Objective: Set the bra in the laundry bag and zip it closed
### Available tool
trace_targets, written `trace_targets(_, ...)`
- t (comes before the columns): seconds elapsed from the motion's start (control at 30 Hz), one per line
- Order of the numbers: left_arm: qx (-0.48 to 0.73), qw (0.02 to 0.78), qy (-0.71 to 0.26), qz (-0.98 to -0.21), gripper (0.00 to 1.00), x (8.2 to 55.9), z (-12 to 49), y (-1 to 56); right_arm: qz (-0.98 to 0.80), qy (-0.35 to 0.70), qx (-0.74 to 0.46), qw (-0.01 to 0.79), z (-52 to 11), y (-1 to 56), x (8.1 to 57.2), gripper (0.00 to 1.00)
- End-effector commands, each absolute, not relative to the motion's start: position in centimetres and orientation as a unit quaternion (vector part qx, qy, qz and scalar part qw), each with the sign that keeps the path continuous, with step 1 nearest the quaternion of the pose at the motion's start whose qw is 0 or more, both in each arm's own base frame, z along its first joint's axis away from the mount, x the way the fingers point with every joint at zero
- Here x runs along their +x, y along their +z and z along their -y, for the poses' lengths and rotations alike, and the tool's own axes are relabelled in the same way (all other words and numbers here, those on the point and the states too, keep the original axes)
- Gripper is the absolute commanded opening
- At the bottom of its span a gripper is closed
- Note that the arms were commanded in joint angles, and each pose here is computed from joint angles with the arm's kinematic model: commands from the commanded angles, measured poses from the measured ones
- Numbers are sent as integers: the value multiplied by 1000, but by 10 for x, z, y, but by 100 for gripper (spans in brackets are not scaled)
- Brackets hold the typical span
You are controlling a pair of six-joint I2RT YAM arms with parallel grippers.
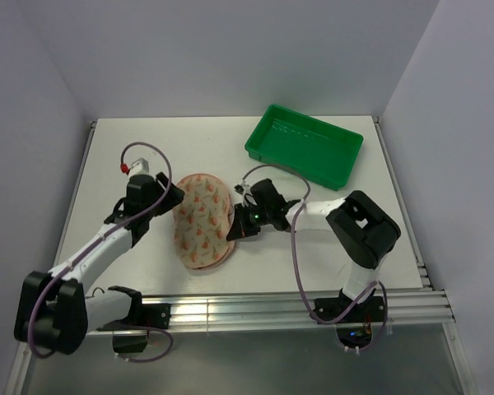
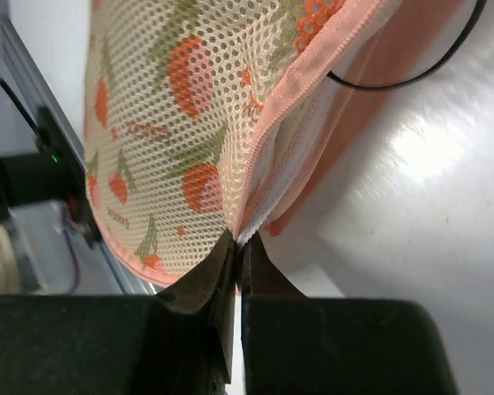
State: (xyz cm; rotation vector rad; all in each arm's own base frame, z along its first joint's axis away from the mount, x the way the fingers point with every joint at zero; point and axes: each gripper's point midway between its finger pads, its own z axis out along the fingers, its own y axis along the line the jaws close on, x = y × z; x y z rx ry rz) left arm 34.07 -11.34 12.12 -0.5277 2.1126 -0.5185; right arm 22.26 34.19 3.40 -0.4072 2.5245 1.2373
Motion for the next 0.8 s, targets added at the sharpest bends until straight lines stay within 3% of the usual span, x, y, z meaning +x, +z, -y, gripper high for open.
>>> trace_targets(0.0, -238, 455, -191, -837, 64, 319, 95, 121, -875, 390, -265, 107, -313, 39, 203, 3)
trace_targets(0.07, -246, 451, -180, -839, 69, 307, 88, 110, -886, 364, -255, 130, -301, 42, 233, 19)
trace_targets(0.1, -248, 453, -178, -838, 69, 302, 86, 111, -901, 338, -227, 151, -290, 44, 256, 39)
trace_targets(0.13, -250, 451, -178, -838, 69, 299, 85, 110, -906, 322, -223, 163, -288, 47, 264, 50)
trace_targets(0.23, -257, 452, -185, -834, 71, 297, 85, 108, -918, 265, -159, 249, -268, 77, 314, 76)
trace_targets(0.37, -266, 441, -225, -827, 72, 305, 92, 112, -874, 303, -106, 364, -274, 146, 333, 82)
trace_targets(0.47, -288, 456, -186, -821, 72, 315, 72, 105, -867, 345, -79, 352, -276, 128, 289, 82)
trace_targets(0.67, -282, 472, -242, -799, 70, 334, 81, 101, -848, 430, -34, 308, -294, 102, 213, 83)
trace_targets(0.77, -272, 485, -245, -795, 70, 341, 82, 101, -843, 453, -35, 287, -309, 96, 194, 93)
